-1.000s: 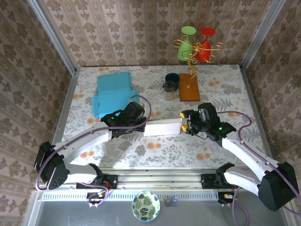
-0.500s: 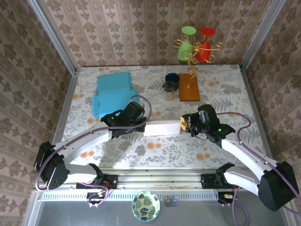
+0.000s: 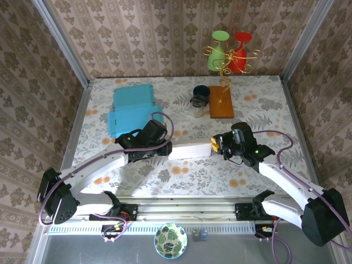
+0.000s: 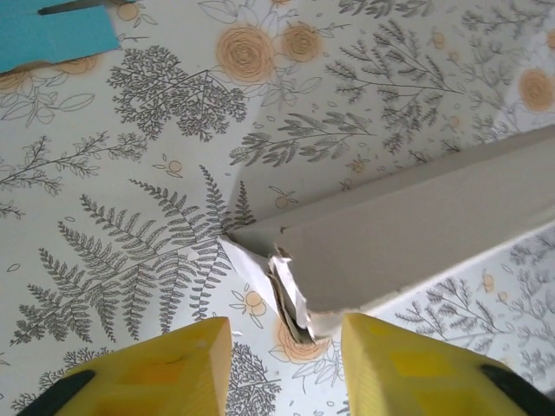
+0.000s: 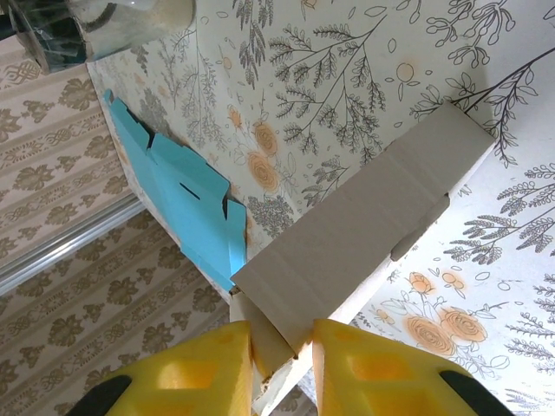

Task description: Fold the paper box

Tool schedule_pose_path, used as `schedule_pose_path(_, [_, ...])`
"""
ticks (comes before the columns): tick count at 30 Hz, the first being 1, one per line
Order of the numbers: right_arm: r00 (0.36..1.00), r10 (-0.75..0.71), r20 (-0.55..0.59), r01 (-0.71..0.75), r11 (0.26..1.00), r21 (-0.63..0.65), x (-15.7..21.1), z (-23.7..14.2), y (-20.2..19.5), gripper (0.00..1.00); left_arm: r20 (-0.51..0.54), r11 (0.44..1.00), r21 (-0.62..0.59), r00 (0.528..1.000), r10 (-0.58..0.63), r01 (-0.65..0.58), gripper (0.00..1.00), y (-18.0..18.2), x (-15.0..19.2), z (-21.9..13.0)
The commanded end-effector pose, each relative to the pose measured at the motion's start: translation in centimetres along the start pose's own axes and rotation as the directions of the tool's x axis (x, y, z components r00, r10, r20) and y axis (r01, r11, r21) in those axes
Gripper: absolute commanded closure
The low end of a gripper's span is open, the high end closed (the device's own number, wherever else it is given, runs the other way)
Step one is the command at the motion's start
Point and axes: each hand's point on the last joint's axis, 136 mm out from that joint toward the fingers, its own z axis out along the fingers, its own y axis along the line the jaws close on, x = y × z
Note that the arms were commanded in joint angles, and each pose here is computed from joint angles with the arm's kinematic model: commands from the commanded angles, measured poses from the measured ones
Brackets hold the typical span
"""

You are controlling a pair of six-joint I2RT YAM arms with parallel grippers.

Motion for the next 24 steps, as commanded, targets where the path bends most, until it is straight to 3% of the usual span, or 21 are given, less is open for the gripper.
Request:
schedule_pose_path(1, [1.000,0.011,0.030,-0.014,0.992,0.128,-0.8,0.5,-3.7,0.75,0.006,0.987,0.072,0.990,-0.142,0.141,0.56,-0.2,-0.6,-1.5])
schedule_pose_path(5, [1.000,0.008,0.029,-0.011,0.991,0.130,-0.9,0.6,-3.7,0.76,0.016,0.940,0.148,0.950,-0.312,0.306,0.56,0.0,-1.6,-1.8])
schedule_pose_path(10, [0.999,0.010,0.031,-0.014,0.991,0.135,-0.9,0.7,-3.8,0.77,-0.103,0.880,0.131,0.889,-0.446,0.456,0.56,0.6,-0.1,-0.7])
schedule_pose_path(17, [0.999,0.015,0.030,-0.020,0.990,0.139,-0.9,0.7,-4.0,0.77,-0.138,0.820,0.166,0.836,-0.531,0.548,0.55,0.2,-0.4,0.7])
schedule_pose_path(24, [0.999,0.020,0.029,-0.023,0.990,0.140,-0.9,0.7,-4.1,0.77,-0.139,0.811,0.147,0.824,-0.549,0.566,0.60,0.7,0.0,0.9])
